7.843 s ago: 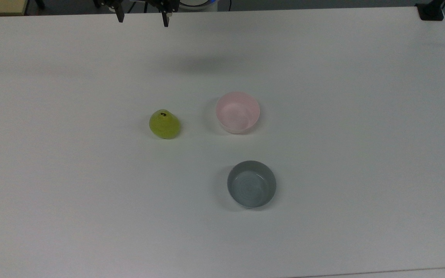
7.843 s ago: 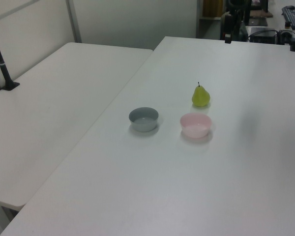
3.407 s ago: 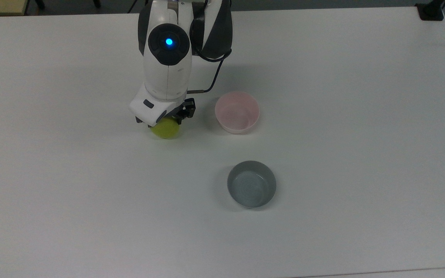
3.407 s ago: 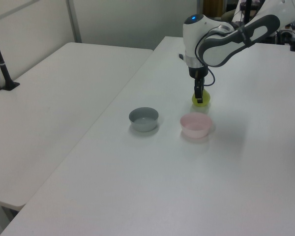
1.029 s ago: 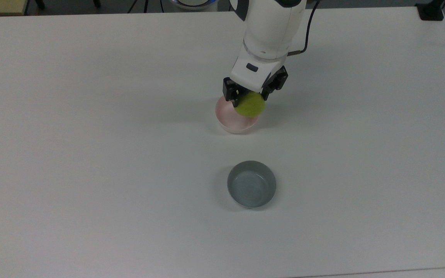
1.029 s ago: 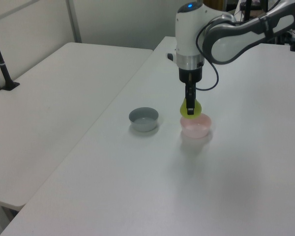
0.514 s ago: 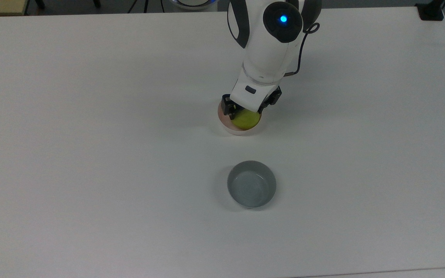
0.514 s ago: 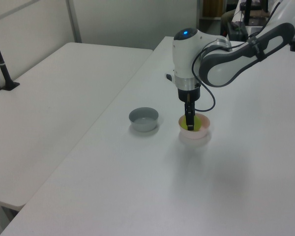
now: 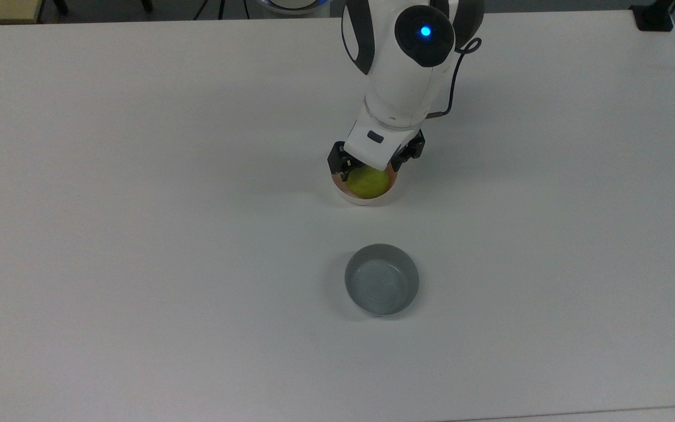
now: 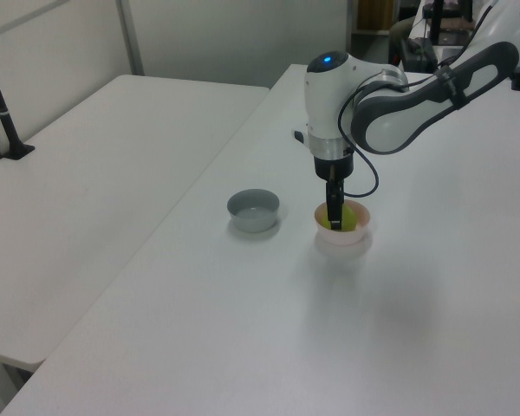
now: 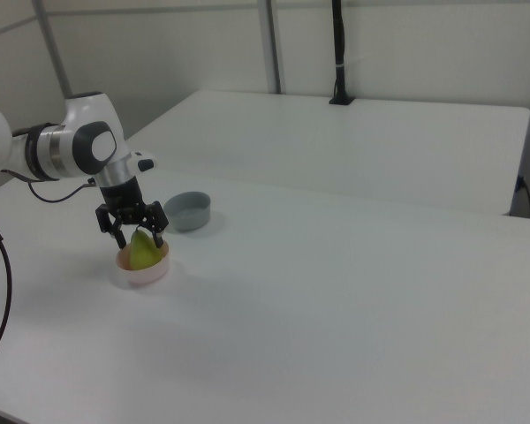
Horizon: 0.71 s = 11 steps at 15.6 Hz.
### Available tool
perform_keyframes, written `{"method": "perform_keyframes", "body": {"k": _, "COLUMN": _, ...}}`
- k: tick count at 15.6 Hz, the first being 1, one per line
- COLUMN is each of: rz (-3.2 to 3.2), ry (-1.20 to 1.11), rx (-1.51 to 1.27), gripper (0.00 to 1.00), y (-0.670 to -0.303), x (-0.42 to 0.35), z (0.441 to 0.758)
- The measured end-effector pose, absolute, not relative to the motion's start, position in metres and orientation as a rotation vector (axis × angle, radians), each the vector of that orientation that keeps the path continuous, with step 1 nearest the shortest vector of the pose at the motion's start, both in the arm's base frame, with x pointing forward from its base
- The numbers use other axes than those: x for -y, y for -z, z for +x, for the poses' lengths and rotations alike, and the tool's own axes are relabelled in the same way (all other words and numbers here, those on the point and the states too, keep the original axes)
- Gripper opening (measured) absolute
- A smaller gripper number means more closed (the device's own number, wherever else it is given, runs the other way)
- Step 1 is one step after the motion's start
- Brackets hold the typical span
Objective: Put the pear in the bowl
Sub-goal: 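Raise the open gripper up away from the pink bowl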
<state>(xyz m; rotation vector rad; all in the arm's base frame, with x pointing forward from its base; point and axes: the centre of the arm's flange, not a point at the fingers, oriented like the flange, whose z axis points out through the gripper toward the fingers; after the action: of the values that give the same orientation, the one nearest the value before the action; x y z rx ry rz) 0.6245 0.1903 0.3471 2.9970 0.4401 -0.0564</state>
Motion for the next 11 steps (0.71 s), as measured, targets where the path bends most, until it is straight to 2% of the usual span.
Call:
{"method": "perform_keyframes", "body": {"k": 3, "rz": 3.016, "ry": 0.002, "rx": -0.39, "gripper": 1.0, "y": -0.377, "x": -0.184, "z": 0.625}}
{"method": "perform_keyframes", "body": {"k": 8, "rz": 3.058, "ry": -0.059, "rx": -0.167, "gripper": 1.0, "y": -0.468, "x": -0.155, "z": 0.618}}
{"method": "perform_keyframes", "body": {"k": 11, "rz": 3.073, "ry": -0.095, "rx": -0.052, "gripper": 1.0, "y": -0.505, "x": -0.115, "z": 0.616}}
